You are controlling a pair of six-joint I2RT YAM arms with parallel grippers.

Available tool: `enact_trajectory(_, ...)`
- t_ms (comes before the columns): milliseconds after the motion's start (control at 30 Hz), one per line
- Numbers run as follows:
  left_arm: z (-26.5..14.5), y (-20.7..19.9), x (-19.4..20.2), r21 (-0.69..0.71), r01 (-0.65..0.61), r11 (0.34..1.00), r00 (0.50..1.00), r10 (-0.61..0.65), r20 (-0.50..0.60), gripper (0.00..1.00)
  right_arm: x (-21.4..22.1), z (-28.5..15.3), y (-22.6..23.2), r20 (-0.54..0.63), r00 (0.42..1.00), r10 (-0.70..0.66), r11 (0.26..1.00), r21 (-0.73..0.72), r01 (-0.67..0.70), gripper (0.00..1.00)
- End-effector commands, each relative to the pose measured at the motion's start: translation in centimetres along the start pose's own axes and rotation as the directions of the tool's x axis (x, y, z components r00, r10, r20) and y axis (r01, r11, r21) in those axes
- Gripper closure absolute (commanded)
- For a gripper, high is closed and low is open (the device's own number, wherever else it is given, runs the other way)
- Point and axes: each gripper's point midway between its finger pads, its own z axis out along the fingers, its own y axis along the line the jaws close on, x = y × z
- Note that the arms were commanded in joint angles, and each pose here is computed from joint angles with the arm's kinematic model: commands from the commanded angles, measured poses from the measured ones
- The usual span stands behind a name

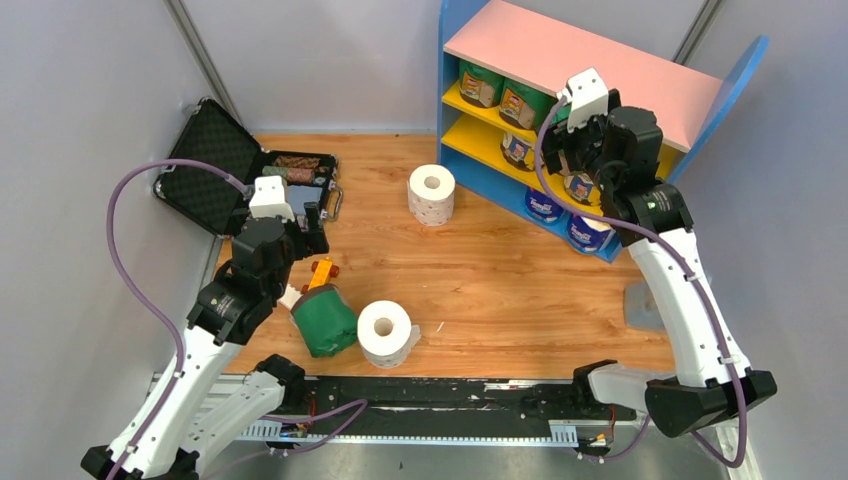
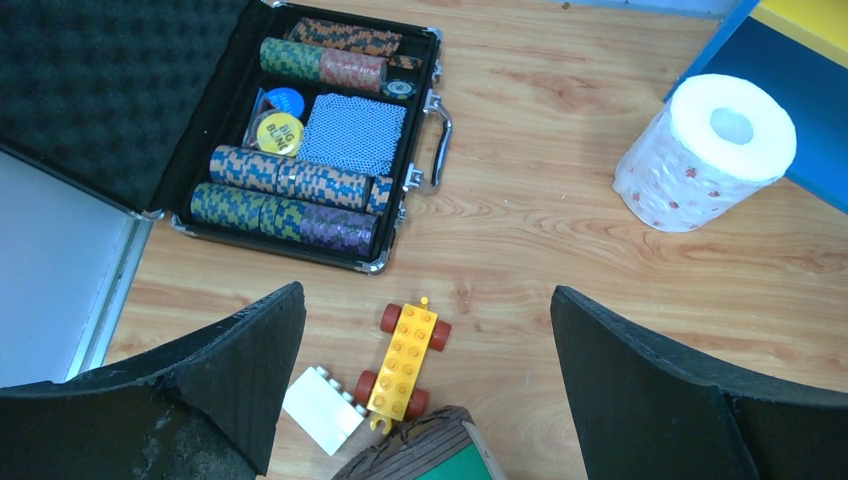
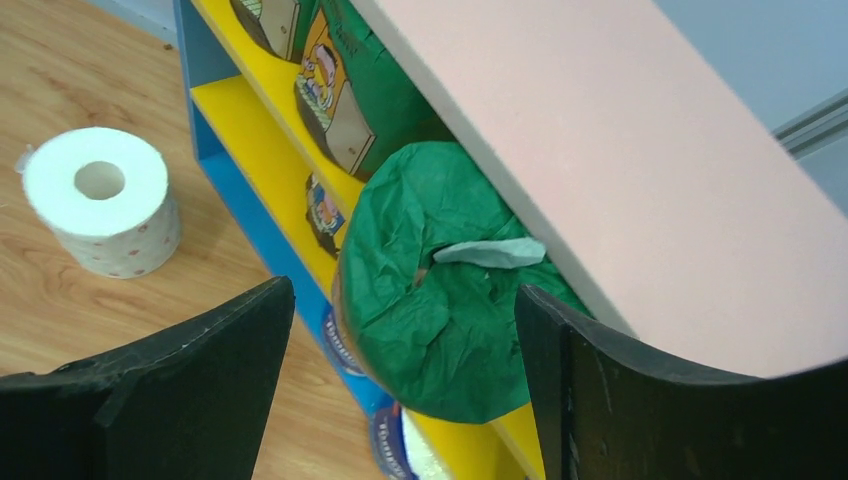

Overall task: Place and organize the paper towels onto the shelf
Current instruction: Place the paper towel on the shelf.

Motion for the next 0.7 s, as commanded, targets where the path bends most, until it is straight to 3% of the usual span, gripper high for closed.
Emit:
enact_trajectory(0, 0.1, 0.3, -0.9, -0.012, 0.011, 1.0, 0.999, -0.011, 0.038, 0.0, -2.9, -3.6, -0.5, 0.13, 0.979, 0.156, 0.987, 0.009, -0.158, 0.16)
enact_trajectory(267, 0.2, 0.3, -0.8, -0.019, 0.007, 1.0, 0.999, -0.007, 0.033, 0.0, -2.0, -7.4, -0.9, 0.213, 0.913, 0.347, 0.929, 0.057, -0.366, 0.11)
enact_trajectory(667, 0.0, 0.6, -0.9, -0.026, 0.012, 1.0, 0.999, -0.011, 0.042, 0.0, 2.8, -3.6, 0.4, 0.228, 0.858, 0.461, 0.864, 0.107, -0.493, 0.08)
